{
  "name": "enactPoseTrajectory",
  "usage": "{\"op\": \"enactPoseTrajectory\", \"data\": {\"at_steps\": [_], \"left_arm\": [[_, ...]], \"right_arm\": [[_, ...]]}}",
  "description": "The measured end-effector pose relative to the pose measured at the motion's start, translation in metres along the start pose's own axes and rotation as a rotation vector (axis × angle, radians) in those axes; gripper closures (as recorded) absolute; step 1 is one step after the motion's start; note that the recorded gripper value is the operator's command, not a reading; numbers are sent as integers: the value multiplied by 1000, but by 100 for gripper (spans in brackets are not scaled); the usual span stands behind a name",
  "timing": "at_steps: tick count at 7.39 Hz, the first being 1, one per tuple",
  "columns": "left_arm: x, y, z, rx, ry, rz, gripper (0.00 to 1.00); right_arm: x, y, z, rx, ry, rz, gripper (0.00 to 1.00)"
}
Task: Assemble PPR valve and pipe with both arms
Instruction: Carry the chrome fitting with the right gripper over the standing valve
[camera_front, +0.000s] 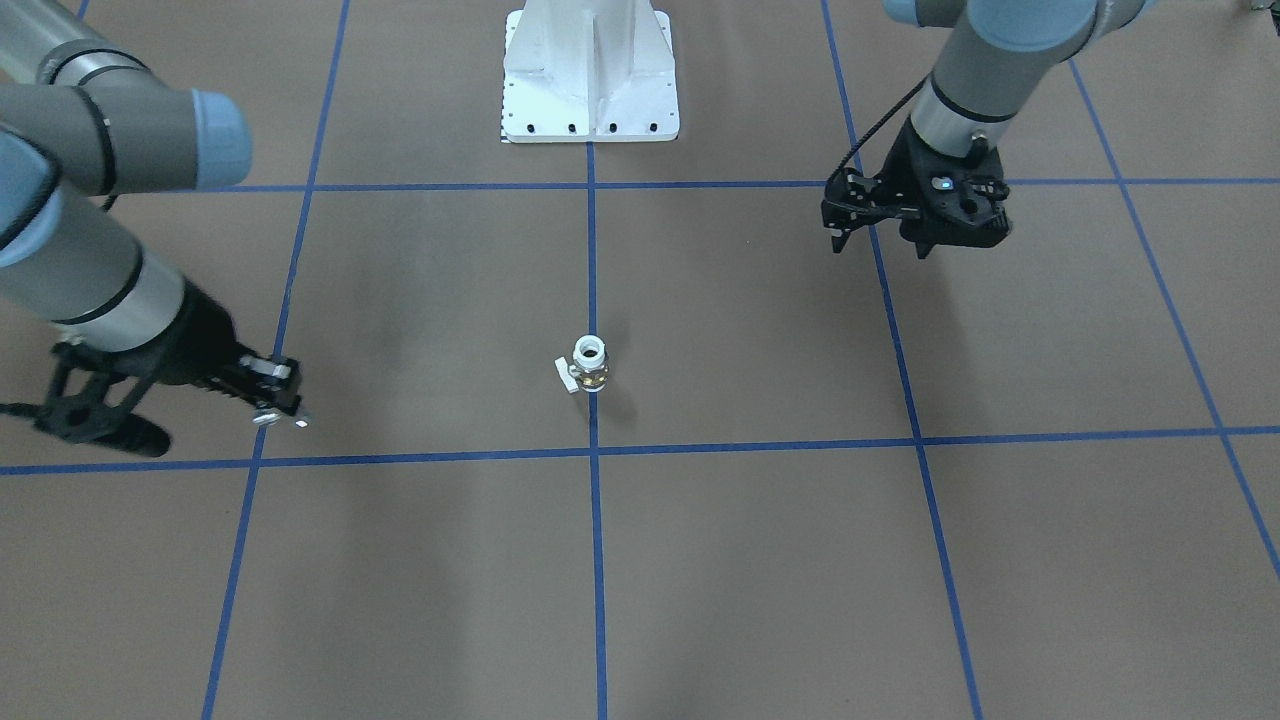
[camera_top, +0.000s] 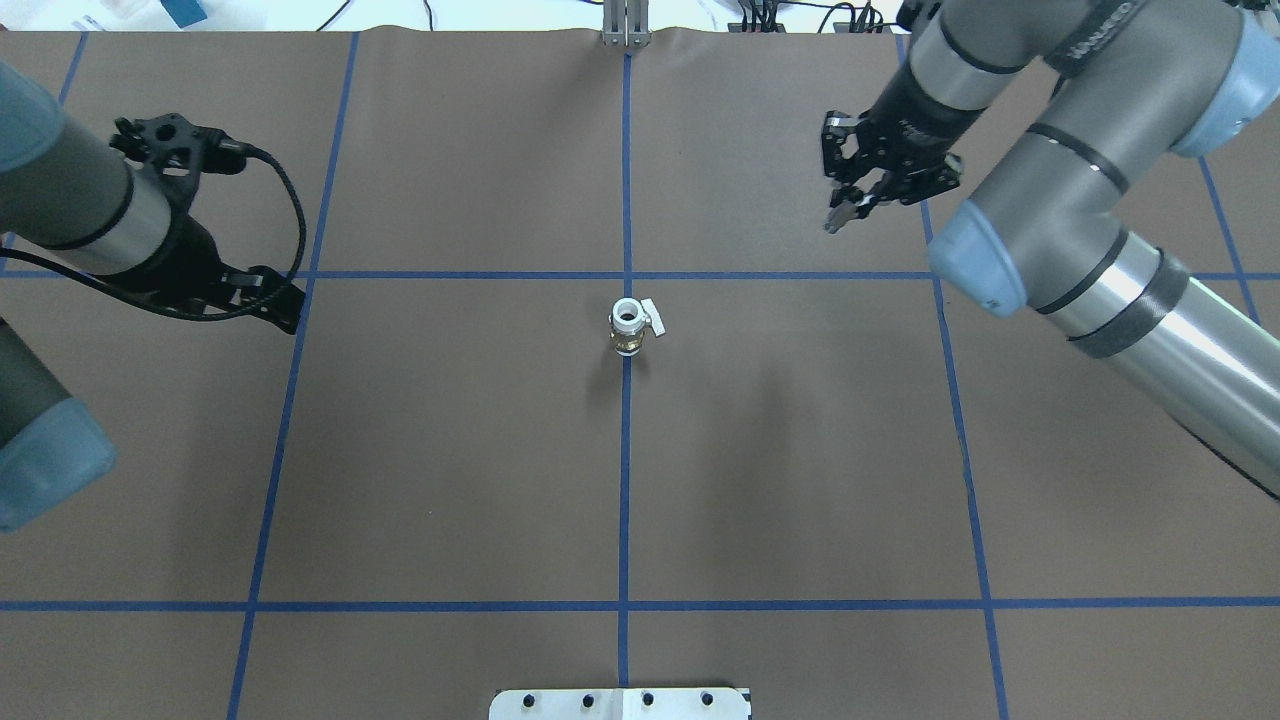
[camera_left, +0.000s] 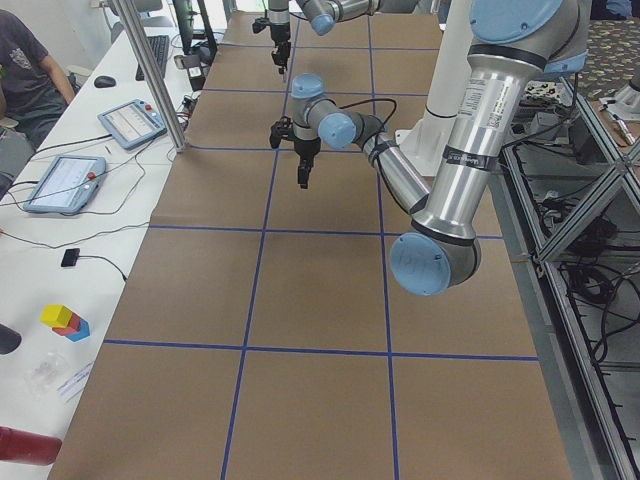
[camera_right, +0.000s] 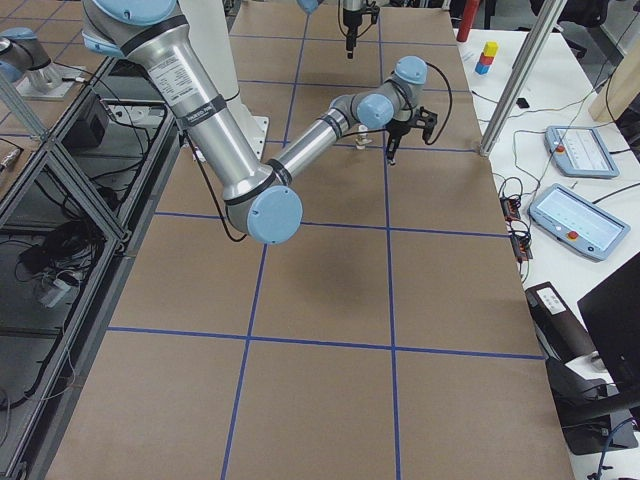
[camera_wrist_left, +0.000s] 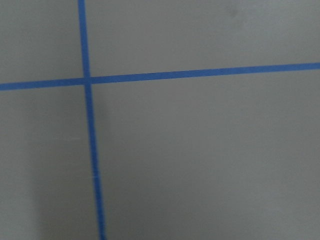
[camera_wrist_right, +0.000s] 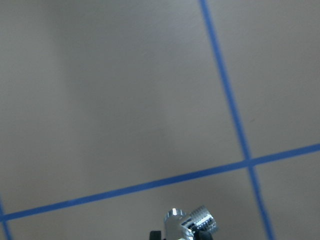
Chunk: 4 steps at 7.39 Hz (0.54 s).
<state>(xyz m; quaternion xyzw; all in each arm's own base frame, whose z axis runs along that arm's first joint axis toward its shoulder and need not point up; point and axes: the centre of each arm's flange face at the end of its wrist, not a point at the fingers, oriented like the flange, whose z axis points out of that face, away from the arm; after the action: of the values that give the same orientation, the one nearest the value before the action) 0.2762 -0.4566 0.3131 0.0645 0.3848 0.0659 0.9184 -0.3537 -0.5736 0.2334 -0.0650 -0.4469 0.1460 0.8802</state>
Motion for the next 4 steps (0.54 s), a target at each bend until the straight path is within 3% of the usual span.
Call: {"op": "enactPoseTrajectory", "data": {"at_steps": [2,4], "left_arm": [[-53,2,-6,2,-43,50,0],[-72,2,-6,-2,-60,68,0]], "right_arm": [[-72,65,19,-10,-22,35,100],[-114,102,36,-12,-23,45,100]]}}
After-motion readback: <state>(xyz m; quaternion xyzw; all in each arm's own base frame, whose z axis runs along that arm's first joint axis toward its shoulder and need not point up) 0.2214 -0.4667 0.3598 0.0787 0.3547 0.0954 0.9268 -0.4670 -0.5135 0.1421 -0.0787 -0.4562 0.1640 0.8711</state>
